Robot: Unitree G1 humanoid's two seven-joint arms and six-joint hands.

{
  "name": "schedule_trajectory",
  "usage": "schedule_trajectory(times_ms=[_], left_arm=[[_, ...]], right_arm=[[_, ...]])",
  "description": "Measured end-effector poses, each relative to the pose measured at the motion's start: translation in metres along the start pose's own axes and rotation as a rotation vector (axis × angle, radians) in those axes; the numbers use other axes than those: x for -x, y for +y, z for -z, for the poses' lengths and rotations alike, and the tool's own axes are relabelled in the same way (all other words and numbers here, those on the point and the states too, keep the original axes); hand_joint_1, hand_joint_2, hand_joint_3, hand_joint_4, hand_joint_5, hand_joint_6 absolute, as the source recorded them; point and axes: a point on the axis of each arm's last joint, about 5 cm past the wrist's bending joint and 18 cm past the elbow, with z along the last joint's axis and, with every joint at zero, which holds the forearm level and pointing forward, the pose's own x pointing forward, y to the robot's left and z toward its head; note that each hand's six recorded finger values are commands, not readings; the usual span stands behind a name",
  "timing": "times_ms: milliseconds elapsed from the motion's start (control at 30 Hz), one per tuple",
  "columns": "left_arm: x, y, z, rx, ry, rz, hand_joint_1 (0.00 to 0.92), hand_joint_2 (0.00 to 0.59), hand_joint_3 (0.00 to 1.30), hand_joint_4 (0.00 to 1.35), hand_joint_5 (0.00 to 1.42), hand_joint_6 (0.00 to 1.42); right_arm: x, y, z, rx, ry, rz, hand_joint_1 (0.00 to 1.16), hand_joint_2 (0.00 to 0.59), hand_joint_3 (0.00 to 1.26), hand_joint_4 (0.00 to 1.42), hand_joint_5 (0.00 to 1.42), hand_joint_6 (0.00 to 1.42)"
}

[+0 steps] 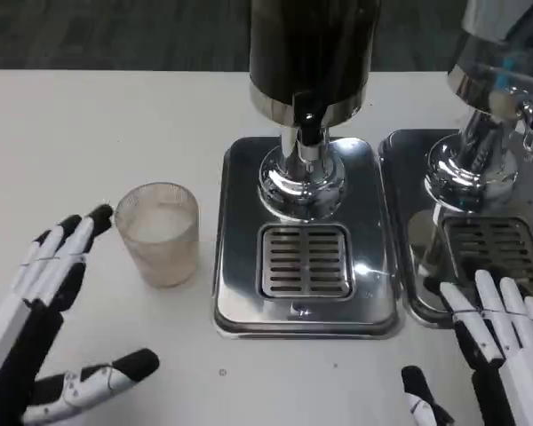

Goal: Grasp the cup under the faucet to collect the drink, then remove the cup.

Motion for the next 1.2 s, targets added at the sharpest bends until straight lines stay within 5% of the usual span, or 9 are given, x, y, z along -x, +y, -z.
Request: schedule_trajectory(times_ms=[433, 867, 1067, 1200], left_arm=[[-0.047, -0.007, 0.0296, 0.075, 0.074, -0.098, 0.056, 0.039, 0.00, 0.00, 0.01, 0.03], [-0.085, -0.019, 0.0519, 0.086, 0.185, 0.014, 0.163, 0.035, 0.00, 0.00, 0.08, 0.11], [-0.093, -0.022, 0.0556, 0.064, 0.219, 0.076, 0.195, 0.033, 0.00, 0.00, 0.12, 0.14], [-0.098, -0.021, 0.0565, 0.052, 0.228, 0.102, 0.217, 0.034, 0.00, 0.00, 0.14, 0.15]], right_arm=[[-0.008, 0.0114, -0.0133, -0.070, -0.029, 0.002, 0.45, 0.428, 0.17, 0.02, 0.01, 0.09], [-0.018, 0.0193, -0.0259, -0.119, -0.069, 0.027, 0.45, 0.428, 0.21, 0.07, 0.06, 0.12], [-0.021, 0.0223, -0.0336, -0.098, -0.136, 0.038, 0.46, 0.436, 0.23, 0.10, 0.09, 0.15], [-0.022, 0.0231, -0.0360, -0.102, -0.151, 0.038, 0.46, 0.436, 0.23, 0.10, 0.09, 0.15]])
